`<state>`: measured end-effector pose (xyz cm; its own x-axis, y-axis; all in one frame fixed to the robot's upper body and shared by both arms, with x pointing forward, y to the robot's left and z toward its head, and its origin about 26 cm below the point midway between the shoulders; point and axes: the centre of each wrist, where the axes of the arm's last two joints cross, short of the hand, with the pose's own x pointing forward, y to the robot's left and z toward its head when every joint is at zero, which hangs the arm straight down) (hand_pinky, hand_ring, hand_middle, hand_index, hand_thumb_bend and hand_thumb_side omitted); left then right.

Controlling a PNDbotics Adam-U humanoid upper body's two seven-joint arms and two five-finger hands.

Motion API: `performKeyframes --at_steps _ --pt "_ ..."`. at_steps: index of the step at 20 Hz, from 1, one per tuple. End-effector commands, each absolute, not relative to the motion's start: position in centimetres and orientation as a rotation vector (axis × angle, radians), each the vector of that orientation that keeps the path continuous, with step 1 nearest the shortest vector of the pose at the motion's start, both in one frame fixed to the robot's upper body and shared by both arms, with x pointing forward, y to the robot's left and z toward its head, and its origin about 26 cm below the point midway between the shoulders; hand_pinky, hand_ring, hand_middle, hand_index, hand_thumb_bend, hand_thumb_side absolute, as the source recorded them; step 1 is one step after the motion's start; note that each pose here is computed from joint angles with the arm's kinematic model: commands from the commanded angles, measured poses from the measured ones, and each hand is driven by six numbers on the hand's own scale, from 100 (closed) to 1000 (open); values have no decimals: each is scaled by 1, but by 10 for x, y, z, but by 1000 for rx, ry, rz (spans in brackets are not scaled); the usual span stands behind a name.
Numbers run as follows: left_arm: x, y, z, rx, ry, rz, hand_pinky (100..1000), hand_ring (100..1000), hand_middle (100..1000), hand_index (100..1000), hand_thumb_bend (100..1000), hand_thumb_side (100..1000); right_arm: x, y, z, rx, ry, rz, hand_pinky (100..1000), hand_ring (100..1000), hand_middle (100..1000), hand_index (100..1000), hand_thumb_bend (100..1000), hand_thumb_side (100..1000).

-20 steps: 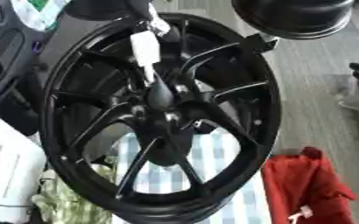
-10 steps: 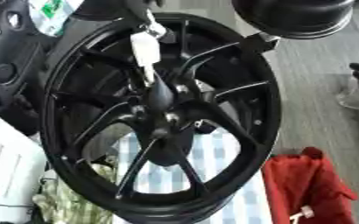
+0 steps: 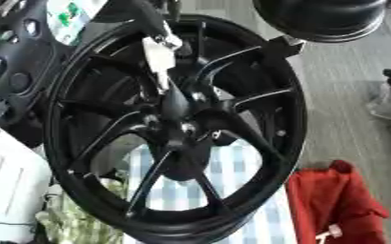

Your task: Pull the pin out of the wheel hub.

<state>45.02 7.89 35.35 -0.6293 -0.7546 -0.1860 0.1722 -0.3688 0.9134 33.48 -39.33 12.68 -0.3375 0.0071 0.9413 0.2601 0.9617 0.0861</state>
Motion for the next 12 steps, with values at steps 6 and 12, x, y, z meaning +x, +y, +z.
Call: performKeyframes --at_steps 6,12 --pt "448 84 367 839 -1239 -2065 889 844 779 744 516 493 335 -400 139 -229 -1920 -241 909 746 813 825 100 781" --pt "446 87 369 816 -1242 -2082 891 844 778 745 528 569 334 -400 138 -235 -1911 -241 909 745 812 825 100 784"
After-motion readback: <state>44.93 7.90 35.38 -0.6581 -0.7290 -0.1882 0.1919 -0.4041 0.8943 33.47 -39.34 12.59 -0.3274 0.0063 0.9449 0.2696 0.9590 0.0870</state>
